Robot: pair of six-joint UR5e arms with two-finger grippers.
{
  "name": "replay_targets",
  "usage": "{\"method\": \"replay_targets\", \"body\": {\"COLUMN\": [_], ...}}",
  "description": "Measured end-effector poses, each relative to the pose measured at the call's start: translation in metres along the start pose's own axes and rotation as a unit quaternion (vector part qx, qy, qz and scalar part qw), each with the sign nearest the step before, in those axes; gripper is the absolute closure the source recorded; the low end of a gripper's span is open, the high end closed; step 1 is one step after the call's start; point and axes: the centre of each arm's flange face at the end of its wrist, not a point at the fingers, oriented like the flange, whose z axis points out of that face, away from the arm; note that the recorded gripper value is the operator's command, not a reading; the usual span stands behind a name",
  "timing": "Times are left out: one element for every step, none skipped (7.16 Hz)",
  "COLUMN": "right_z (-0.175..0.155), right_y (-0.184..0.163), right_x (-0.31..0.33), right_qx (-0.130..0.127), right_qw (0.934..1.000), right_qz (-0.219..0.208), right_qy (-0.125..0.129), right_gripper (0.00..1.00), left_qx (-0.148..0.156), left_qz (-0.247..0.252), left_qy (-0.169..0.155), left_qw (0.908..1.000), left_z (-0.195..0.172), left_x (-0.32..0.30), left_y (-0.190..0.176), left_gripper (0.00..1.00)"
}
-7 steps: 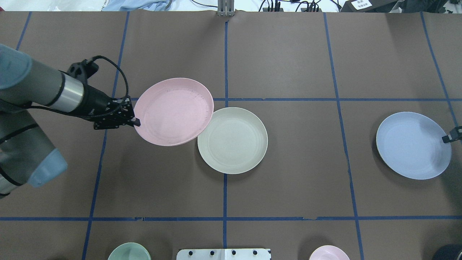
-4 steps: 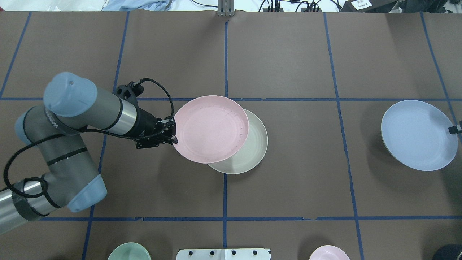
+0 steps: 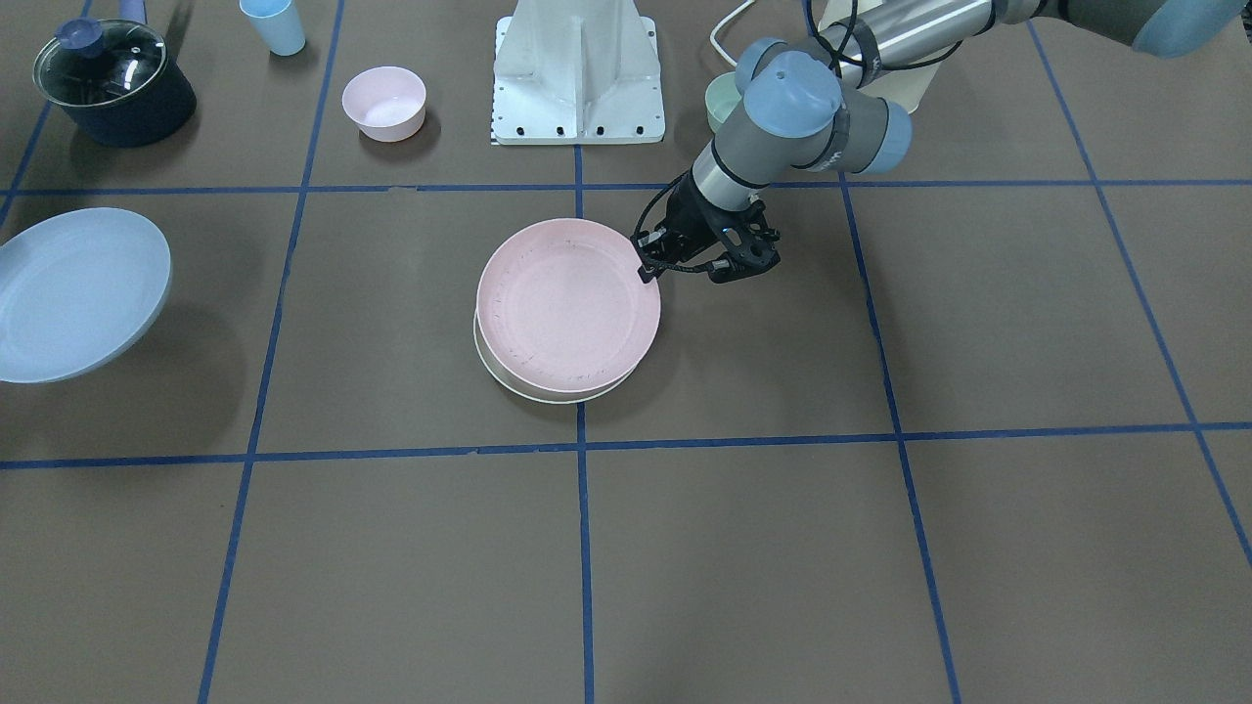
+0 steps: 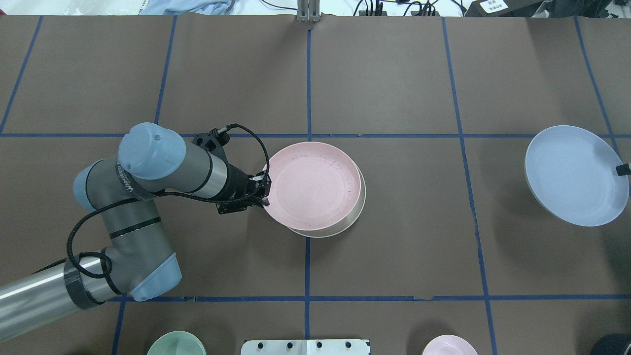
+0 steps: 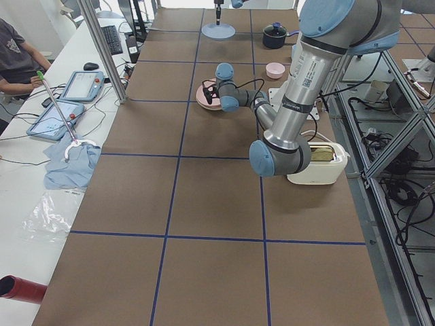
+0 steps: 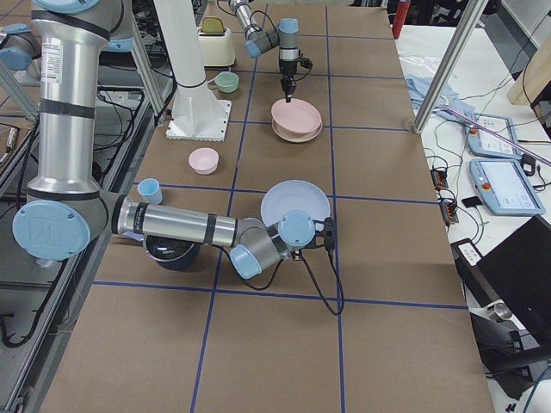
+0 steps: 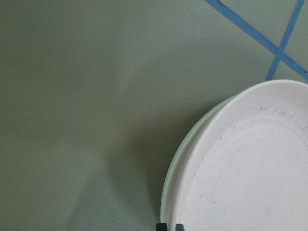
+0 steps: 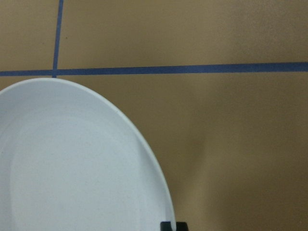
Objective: Stack three plates with pink and blue
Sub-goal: 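Lower the pink plate onto the cream plate and open the left gripper, then withdraw the left gripper while the right gripper grasps and lifts the blue plate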
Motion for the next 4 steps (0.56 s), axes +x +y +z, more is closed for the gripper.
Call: {"method": "replay_targets", "body": {"right_z": [-0.002,-0.002,-0.003,-0.006], "right_y": [-0.001,-0.001,-0.002,-0.005], "right_x": [-0.004,-0.006,-0.009,-0.016], "right_qx": [0.001,0.002,0.003,0.006], "right_qw": [1.0,1.0,1.0,0.9999], "right_qz": [0.003,0.004,0.004,0.006], "right_qy": [-0.002,-0.003,-0.003,-0.005], "right_gripper": [1.0,1.0,1.0,1.0], "left_qx": [0.0,0.0,-0.001,0.0], "left_qz": [-0.004,-0.007,-0.005,-0.001], "left_qy": [0.0,0.002,0.006,0.013], "left_qw": [1.0,1.0,1.0,0.9999], "left_z": [0.003,0.004,0.002,-0.004], "left_x": [0.003,0.005,0.007,0.01], "left_y": [0.002,0.003,0.004,0.003], "left_gripper": [0.36,0.0,0.0,0.0]}}
